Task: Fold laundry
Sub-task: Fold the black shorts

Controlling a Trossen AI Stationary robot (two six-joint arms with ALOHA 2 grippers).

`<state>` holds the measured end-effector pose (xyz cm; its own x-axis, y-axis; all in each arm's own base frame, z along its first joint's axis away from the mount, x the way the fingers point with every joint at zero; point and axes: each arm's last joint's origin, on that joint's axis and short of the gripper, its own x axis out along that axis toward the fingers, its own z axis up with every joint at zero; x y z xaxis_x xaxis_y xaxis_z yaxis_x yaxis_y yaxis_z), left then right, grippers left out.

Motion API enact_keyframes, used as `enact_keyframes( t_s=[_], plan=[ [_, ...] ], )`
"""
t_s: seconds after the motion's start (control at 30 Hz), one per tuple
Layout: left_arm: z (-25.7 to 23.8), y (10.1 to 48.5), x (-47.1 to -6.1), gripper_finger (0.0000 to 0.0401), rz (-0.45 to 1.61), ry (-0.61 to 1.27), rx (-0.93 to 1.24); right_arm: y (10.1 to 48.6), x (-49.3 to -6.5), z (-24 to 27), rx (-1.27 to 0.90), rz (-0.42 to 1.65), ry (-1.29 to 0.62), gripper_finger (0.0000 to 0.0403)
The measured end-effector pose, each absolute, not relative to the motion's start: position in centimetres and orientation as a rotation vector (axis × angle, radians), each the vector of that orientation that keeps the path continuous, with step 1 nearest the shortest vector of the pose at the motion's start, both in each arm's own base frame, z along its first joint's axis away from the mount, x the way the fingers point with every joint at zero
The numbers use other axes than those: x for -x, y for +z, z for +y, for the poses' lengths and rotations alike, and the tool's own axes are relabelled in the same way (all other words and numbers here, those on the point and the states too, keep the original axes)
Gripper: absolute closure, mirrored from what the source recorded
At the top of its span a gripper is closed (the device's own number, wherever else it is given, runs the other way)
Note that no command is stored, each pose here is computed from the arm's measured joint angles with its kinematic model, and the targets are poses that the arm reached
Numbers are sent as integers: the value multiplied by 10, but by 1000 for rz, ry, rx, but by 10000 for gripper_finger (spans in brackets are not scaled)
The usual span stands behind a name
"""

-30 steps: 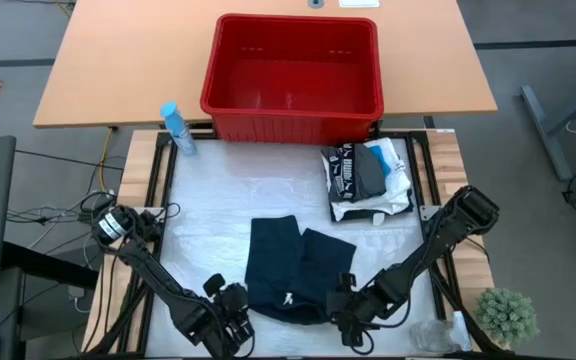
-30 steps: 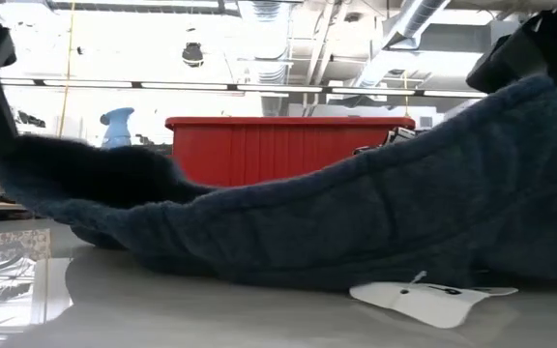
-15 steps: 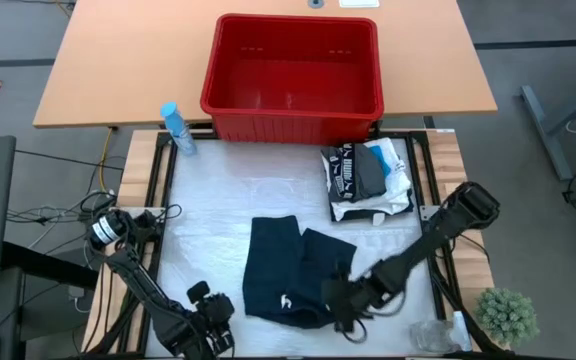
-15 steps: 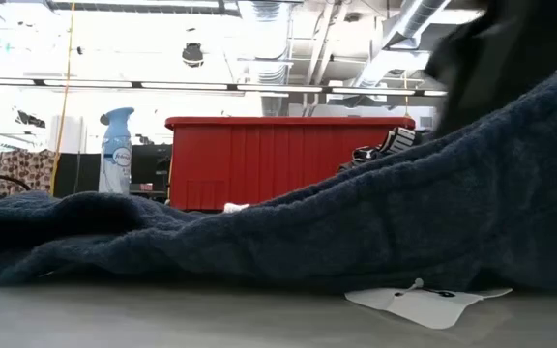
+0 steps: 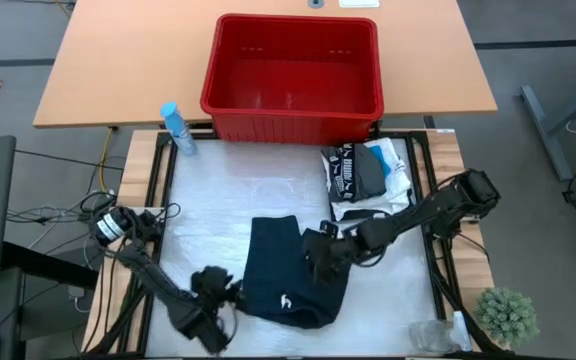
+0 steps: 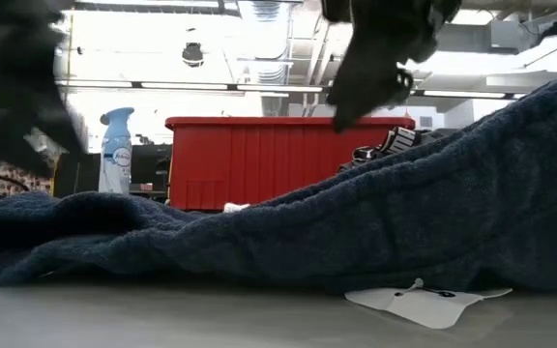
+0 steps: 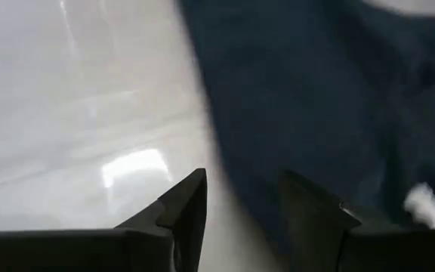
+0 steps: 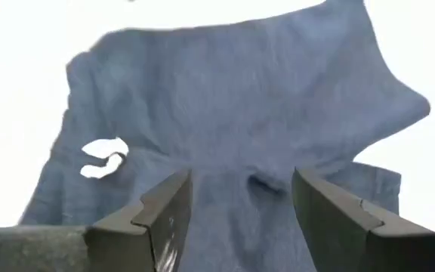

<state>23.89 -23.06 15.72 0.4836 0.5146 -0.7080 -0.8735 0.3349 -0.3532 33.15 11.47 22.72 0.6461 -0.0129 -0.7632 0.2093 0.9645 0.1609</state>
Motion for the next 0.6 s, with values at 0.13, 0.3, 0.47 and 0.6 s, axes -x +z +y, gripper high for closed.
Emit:
enact_keyframes(
  t_s=[0.13, 0.3, 0.47, 0.6],
  plan=[
    [-201, 160, -261, 242, 480, 1035, 720, 255, -321, 106, -293, 783, -123, 153],
    [-157, 183, -280, 226, 696, 1036, 555, 284, -303, 107, -377, 713, -110, 153],
    [-112, 212, -297, 222, 831, 922, 448, 296, -288, 120, -415, 664, -131, 153],
    [-75, 230, -286, 221, 841, 866, 472, 299, -280, 134, -455, 639, -143, 153]
  ],
)
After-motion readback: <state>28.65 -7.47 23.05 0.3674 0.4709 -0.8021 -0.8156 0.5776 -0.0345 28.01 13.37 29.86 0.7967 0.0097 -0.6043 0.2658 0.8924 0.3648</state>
